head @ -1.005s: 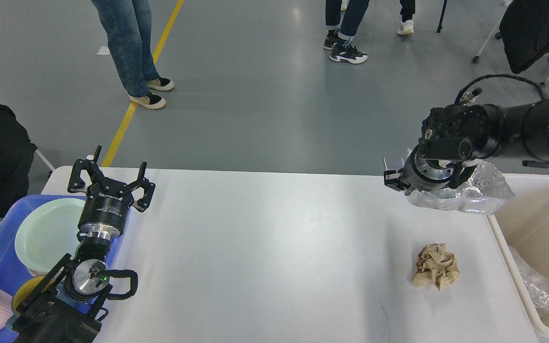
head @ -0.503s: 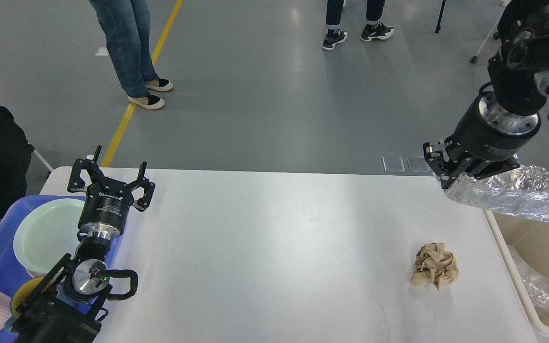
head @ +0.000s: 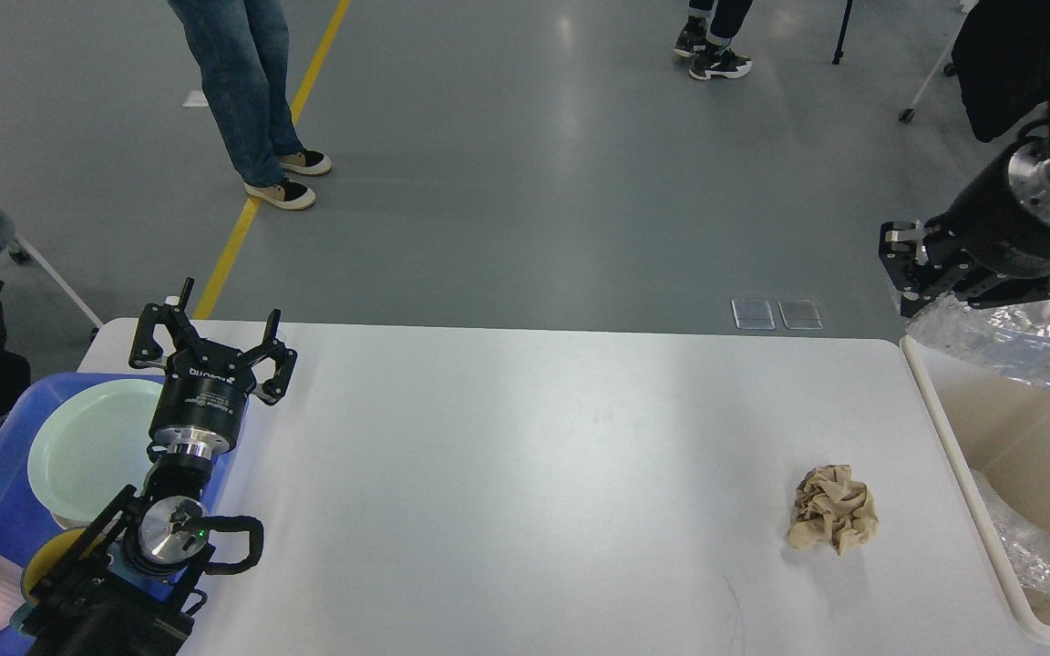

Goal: Tidy desktop
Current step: 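Lift the foil tray and carry it into the white bin, then open the right gripper to release the tray in the bin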

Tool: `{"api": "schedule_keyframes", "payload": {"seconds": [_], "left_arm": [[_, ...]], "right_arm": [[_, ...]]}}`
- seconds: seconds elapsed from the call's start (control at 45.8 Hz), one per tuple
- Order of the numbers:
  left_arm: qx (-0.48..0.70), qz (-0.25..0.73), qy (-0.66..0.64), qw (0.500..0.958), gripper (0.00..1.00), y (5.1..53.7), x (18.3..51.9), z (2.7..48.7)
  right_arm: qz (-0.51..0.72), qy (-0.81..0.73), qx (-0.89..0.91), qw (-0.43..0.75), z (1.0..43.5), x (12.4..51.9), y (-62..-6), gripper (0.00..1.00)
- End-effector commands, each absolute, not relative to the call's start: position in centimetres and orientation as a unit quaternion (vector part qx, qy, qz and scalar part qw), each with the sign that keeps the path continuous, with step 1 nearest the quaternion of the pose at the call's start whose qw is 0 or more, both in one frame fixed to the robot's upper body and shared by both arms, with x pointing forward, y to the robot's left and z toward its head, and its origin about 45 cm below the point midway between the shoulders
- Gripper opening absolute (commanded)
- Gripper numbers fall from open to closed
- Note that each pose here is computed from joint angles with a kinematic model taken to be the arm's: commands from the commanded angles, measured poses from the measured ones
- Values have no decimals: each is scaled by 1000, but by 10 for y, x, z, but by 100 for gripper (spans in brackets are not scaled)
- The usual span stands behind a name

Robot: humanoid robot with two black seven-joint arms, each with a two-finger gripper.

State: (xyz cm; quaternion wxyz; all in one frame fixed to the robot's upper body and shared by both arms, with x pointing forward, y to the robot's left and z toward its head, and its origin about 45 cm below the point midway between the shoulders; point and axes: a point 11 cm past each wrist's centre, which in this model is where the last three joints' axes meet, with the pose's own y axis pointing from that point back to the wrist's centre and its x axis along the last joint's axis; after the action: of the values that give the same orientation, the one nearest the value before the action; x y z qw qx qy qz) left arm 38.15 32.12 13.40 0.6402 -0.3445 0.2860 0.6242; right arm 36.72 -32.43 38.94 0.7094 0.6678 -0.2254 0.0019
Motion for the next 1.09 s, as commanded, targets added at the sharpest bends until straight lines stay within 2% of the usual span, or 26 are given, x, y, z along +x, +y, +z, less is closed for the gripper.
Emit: {"api": "schedule_keyframes", "payload": {"seconds": [0.0,0.262,0.525,0.831,1.071], "left_arm": [[-344,625,286,640,96,321,382,134],[-345,624,286,640,96,321,382,134],[-345,624,286,640,96,321,382,134],[-345,624,286,640,96,321,382,134],[-345,624,286,640,96,321,382,134]], "right_arm": [[-20,-311,631,710,360,369,-389,0],[-52,-429,577,693,301,378,-500,0],[-91,-550,560,612,225,380,-561,0],[-91,-626,520,574,145,360,-570,0],[-113,-700,449,543,89,320,-564,0]]}}
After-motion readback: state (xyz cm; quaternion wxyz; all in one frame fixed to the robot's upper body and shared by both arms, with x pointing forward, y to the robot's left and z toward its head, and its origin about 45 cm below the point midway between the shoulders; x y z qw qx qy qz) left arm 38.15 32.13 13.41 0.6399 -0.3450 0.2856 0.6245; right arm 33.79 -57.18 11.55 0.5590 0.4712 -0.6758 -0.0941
